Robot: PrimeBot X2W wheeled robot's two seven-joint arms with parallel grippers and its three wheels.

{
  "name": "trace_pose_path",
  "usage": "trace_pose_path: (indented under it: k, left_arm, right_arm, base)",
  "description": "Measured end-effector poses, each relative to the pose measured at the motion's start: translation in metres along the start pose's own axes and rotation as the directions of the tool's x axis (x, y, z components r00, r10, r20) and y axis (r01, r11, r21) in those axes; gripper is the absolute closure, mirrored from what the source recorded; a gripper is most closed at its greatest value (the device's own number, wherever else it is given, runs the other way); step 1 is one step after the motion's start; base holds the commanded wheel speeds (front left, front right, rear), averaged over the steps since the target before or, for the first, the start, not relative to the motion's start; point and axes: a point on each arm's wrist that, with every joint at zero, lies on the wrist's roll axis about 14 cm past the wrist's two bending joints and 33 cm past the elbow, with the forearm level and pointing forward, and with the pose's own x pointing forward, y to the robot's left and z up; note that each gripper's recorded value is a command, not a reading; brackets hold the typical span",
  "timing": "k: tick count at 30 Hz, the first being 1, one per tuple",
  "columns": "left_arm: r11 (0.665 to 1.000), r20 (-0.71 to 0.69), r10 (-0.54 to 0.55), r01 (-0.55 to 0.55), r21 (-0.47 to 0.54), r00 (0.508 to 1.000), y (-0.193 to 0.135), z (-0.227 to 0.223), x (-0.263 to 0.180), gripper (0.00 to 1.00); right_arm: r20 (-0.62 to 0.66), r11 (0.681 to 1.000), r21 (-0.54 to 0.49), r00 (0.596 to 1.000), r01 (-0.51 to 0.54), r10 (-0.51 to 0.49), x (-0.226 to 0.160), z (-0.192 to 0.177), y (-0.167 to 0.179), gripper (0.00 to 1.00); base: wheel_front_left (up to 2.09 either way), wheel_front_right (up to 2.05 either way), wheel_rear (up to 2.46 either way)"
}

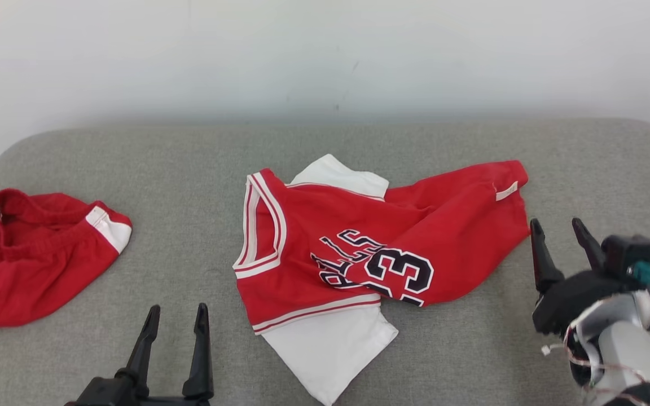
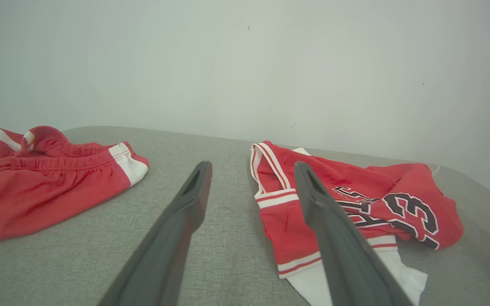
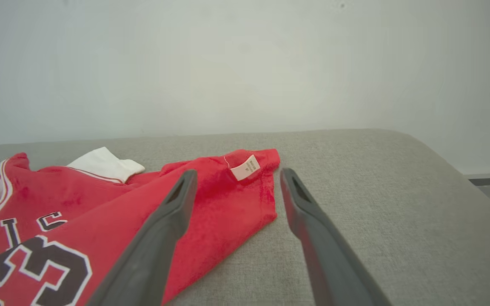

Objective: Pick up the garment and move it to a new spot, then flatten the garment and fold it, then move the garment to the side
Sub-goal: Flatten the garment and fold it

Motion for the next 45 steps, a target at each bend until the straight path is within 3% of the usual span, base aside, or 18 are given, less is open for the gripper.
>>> trace_pose_path:
  k: [7, 10, 16, 24, 33, 37, 45]
  left_arm:
    - [1.000, 0.004, 0.019, -0.019, 0.010, 1.000, 0.007, 0.003, -0.010, 0.00]
    - [1.000, -0.004, 0.022, -0.021, 0.011, 1.000, 0.008, 0.001, -0.014, 0.00]
    - [1.000, -0.012, 0.025, -0.025, 0.011, 1.000, 0.009, -0.002, -0.014, 0.00]
    - [1.000, -0.015, 0.023, -0.023, 0.010, 1.000, 0.009, -0.004, -0.008, 0.00]
    - [1.000, -0.024, 0.009, -0.009, 0.007, 1.000, 0.007, -0.010, 0.009, 0.00]
    - [1.000, -0.029, 0.014, -0.014, 0.011, 0.999, 0.010, -0.013, 0.015, 0.00]
    - [0.998, -0.032, 0.049, -0.048, 0.037, 0.998, 0.024, -0.014, 0.021, 0.00]
  right_arm:
    - [0.158, 0.997, -0.071, 0.987, -0.032, 0.043, -0.043, 0.010, 0.015, 0.00]
    - [0.119, 0.998, -0.066, 0.993, -0.016, 0.024, -0.066, -0.011, 0.013, 0.00]
    - [0.085, 0.998, -0.061, 0.996, 0.001, 0.004, -0.067, -0.015, 0.008, 0.00]
    - [-0.074, 0.997, -0.068, 0.996, 0.047, -0.052, -0.038, -0.023, -0.014, 0.00]
    - [-0.260, 0.993, -0.026, 0.958, 0.117, -0.119, 0.013, -0.034, -0.040, 0.00]
    - [-0.317, 0.989, 0.050, 0.941, 0.140, -0.117, 0.034, -0.049, -0.038, 0.00]
    - [-0.456, 0.991, 0.061, 0.886, 0.120, -0.079, 0.058, -0.092, -0.019, 0.00]
  base:
    - [0.00, 0.00, 0.00]
    - [0.00, 0.00, 0.00]
    - [0.00, 0.00, 0.00]
    - [0.00, 0.00, 0.00]
    - [0.00, 0.00, 0.00]
    - [0.00, 0.00, 0.00]
    - [0.00, 0.00, 0.00]
